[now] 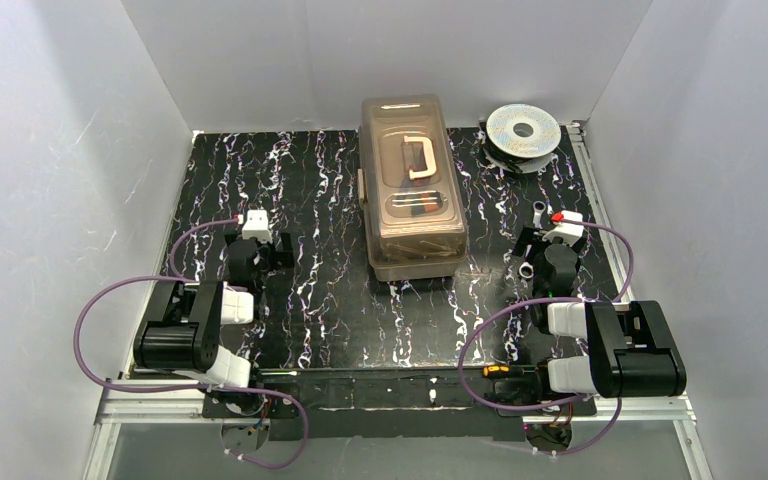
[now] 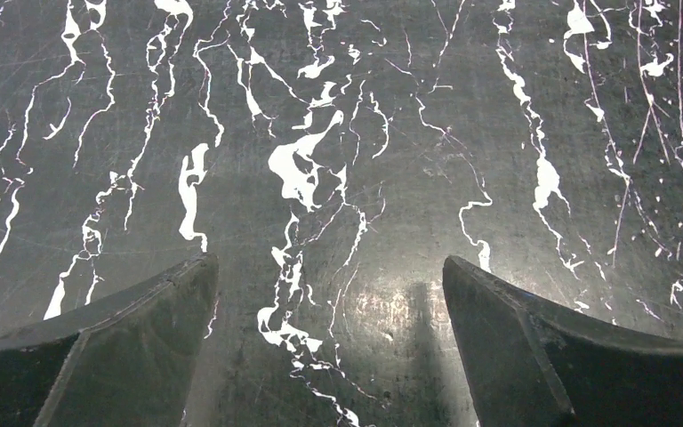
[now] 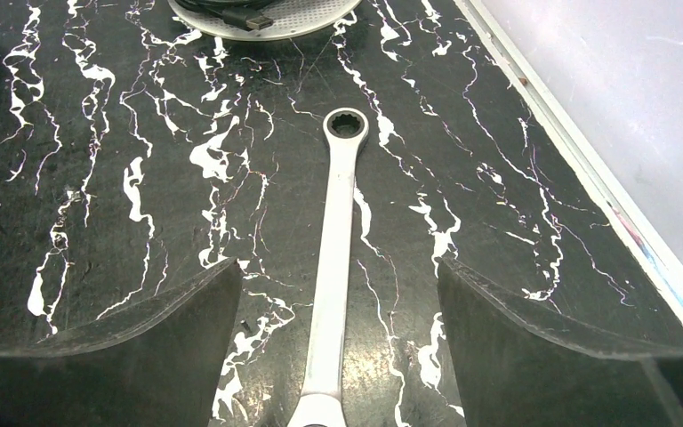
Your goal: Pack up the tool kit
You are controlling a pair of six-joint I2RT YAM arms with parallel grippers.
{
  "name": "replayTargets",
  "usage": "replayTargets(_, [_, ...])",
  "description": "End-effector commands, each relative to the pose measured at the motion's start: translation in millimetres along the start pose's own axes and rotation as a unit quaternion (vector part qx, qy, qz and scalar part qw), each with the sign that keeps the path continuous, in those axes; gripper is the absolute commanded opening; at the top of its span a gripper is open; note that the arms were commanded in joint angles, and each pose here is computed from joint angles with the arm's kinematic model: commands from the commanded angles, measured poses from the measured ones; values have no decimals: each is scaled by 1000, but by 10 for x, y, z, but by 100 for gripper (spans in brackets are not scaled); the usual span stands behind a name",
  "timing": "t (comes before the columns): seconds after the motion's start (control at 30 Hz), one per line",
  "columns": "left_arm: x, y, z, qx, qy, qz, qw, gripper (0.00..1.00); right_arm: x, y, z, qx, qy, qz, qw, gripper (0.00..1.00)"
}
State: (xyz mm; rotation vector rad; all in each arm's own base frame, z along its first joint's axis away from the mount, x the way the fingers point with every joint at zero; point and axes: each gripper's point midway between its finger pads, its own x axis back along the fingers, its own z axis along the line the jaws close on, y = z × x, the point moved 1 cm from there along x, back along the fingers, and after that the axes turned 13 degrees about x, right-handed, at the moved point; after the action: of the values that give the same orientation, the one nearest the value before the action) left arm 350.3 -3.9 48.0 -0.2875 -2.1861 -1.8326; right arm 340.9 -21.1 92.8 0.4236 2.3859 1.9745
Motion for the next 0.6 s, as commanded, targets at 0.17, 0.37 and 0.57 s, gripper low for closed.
replayTargets(0.17, [-52, 101, 4, 32, -8, 1, 999, 98, -67, 188, -63, -15, -19, -24, 999, 90])
replayTargets(0.37, [-56, 121, 10, 31, -7, -8, 999, 98, -67, 188, -63, -15, -19, -24, 999, 90])
replayTargets(0.57, [-58, 108, 8, 32, -7, -2, 999, 98, -68, 190, -63, -15, -19, -24, 999, 91])
